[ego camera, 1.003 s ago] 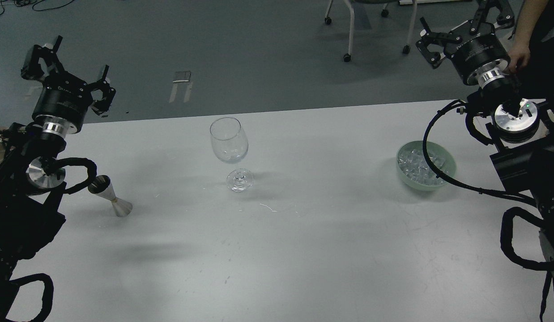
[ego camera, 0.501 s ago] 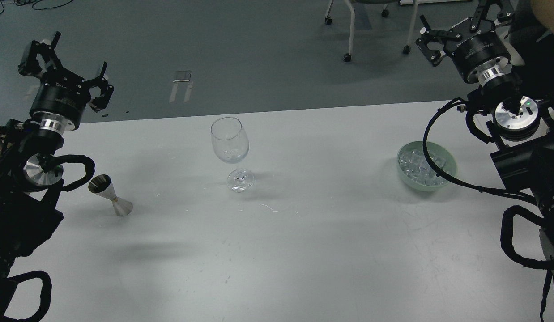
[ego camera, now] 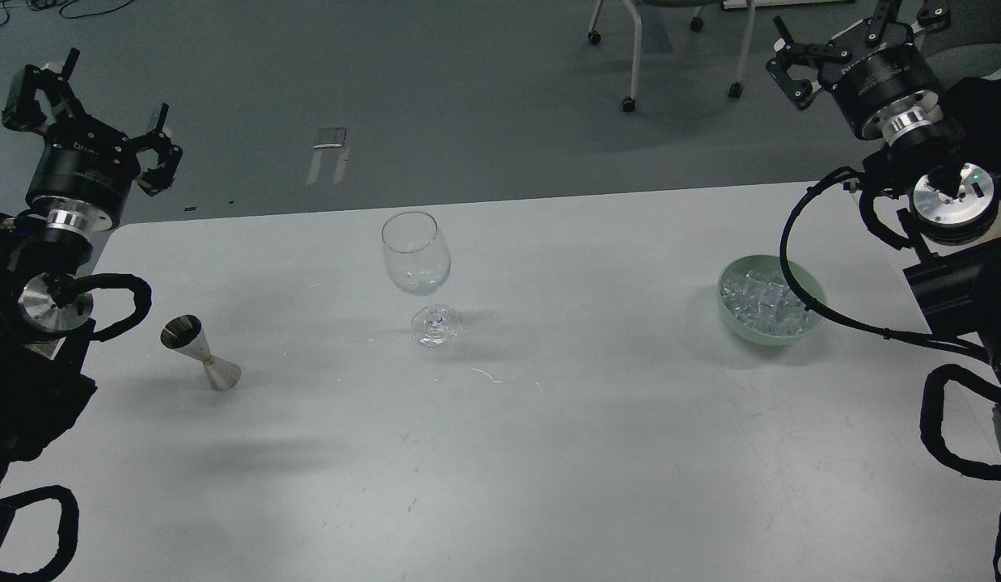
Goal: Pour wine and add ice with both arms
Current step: 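Lower the left gripper toward the metal jigger on the table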
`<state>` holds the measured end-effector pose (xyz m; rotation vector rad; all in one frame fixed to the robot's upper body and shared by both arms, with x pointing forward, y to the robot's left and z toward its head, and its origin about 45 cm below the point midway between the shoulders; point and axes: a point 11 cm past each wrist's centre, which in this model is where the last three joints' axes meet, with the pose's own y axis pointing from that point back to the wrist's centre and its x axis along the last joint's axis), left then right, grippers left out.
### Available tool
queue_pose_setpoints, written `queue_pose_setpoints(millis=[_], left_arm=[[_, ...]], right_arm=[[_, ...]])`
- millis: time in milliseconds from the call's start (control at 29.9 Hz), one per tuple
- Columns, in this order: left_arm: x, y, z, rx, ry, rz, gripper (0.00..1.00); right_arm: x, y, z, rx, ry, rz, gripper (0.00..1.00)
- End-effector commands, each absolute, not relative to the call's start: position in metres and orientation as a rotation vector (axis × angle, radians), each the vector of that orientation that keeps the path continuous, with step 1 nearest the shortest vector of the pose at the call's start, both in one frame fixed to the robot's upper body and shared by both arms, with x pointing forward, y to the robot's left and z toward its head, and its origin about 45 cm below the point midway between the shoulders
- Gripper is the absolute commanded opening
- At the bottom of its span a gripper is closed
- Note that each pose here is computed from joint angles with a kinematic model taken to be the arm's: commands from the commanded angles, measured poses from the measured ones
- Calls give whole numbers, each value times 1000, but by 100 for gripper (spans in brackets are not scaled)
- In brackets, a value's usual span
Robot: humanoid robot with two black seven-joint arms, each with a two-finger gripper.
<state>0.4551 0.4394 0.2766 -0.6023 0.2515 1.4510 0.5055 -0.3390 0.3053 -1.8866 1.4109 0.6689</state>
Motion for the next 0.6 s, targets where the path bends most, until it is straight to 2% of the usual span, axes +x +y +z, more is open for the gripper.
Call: queue_pose_setpoints(millis=[0, 568], left_arm=[[455, 441, 270, -650, 294, 1465, 98], [459, 436, 280, -663, 279, 1442, 98]], right_arm=[[505, -346, 307, -1884, 1426, 656, 100], [504, -350, 307, -1879, 1435, 648, 100]])
